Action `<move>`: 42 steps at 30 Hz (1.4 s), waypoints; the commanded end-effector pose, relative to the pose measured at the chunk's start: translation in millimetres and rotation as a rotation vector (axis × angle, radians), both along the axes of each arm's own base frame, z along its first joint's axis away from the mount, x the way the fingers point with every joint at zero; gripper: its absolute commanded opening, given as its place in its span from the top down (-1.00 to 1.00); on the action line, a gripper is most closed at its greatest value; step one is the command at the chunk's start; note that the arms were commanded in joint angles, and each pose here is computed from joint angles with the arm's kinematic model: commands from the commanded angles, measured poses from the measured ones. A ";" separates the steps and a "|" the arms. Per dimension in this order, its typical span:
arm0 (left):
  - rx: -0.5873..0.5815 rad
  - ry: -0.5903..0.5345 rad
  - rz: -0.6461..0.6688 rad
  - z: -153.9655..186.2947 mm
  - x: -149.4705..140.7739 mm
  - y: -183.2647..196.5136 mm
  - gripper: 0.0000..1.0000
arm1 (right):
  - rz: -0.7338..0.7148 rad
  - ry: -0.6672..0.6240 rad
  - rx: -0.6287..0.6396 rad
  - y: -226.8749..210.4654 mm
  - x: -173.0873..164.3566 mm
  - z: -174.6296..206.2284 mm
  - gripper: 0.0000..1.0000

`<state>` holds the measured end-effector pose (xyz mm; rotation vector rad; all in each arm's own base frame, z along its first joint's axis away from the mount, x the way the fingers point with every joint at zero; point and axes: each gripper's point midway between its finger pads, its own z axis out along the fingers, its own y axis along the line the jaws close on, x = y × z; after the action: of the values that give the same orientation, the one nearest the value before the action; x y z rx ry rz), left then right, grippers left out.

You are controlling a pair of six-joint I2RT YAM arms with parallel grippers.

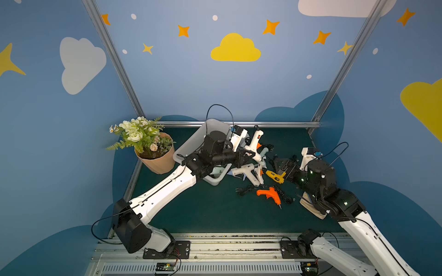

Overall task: Put the hot melt glue gun into the storage box
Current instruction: Place the hot melt adhesive gun in the storage box.

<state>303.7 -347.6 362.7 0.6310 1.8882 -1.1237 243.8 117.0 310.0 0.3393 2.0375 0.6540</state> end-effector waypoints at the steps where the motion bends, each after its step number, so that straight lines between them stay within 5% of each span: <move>1: 0.001 0.019 0.078 16.6 13.0 22.4 0.94 | -0.096 -0.019 -0.073 -29.7 -8.9 -6.1 -0.96; 13: -0.029 0.110 0.377 4.9 72.0 108.7 0.94 | -0.102 0.004 -0.096 -32.8 -11.0 -18.6 -0.96; 25: -0.056 0.330 0.609 -76.7 99.4 178.0 0.94 | -0.073 0.060 -0.084 -18.6 -2.3 -29.1 -0.96; 42: -0.149 0.714 0.693 -200.0 137.4 170.2 0.93 | -0.068 0.070 -0.064 -16.5 -3.4 -32.0 -0.96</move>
<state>430.3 -170.5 156.3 -0.5526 2.3357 -0.9822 241.3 101.4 278.6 0.3888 2.1031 0.5331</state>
